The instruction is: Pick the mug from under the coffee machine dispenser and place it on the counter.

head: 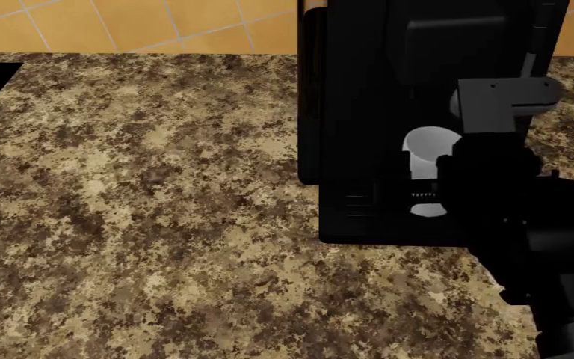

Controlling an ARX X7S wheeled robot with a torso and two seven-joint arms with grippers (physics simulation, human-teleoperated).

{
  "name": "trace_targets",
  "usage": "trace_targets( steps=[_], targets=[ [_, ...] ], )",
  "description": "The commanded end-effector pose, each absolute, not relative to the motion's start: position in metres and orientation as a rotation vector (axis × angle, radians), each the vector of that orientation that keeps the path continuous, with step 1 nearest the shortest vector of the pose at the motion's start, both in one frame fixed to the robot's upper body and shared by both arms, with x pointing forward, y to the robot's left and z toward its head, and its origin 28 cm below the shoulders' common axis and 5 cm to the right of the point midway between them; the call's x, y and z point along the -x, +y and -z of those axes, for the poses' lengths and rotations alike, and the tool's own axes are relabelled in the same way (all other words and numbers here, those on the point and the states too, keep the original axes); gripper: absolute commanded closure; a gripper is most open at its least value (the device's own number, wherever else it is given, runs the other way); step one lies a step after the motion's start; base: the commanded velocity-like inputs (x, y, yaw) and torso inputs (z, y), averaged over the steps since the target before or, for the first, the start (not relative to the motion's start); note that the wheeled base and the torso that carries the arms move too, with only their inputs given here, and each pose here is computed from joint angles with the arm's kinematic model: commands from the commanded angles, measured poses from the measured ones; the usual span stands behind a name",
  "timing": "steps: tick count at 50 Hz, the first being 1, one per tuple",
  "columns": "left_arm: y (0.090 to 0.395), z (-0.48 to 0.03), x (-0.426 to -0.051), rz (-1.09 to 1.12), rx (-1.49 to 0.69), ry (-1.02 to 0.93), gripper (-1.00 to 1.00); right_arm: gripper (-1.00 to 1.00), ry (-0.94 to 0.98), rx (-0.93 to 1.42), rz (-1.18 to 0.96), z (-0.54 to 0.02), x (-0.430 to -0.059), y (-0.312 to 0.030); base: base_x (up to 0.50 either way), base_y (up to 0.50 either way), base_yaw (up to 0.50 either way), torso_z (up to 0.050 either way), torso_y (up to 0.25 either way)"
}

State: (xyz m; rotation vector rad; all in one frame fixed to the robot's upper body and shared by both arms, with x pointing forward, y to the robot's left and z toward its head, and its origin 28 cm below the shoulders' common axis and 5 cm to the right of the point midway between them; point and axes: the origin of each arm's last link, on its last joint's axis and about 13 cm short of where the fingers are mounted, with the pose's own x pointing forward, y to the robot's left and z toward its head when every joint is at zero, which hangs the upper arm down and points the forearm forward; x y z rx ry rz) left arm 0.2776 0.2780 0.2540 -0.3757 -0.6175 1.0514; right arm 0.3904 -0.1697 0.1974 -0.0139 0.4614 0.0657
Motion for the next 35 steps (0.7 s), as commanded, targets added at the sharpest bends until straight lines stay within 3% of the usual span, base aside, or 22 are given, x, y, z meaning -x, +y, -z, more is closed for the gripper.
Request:
trace_targets(
  steps=[1, 25, 35],
  targets=[
    [0.278, -0.254, -0.278, -1.052, 0.376, -0.618, -1.0, 1.0, 0.429, 0.06, -0.068, -0.206, -0.38, -0.169, 0.0, 0.0, 0.0, 0.0, 0.0],
    [0.278, -0.254, -0.277, -1.052, 0.374, -0.616, -1.0, 1.0, 0.265, 0.11, -0.176, -0.249, -0.231, -0.13, 0.0, 0.0, 0.0, 0.0, 0.0],
    [0.278, -0.254, -0.277, -1.051, 0.374, -0.617, -1.0, 1.0, 0.256, 0.082, -0.257, -0.248, -0.197, -0.115, 0.0, 0.0, 0.0, 0.0, 0.0]
  ],
)
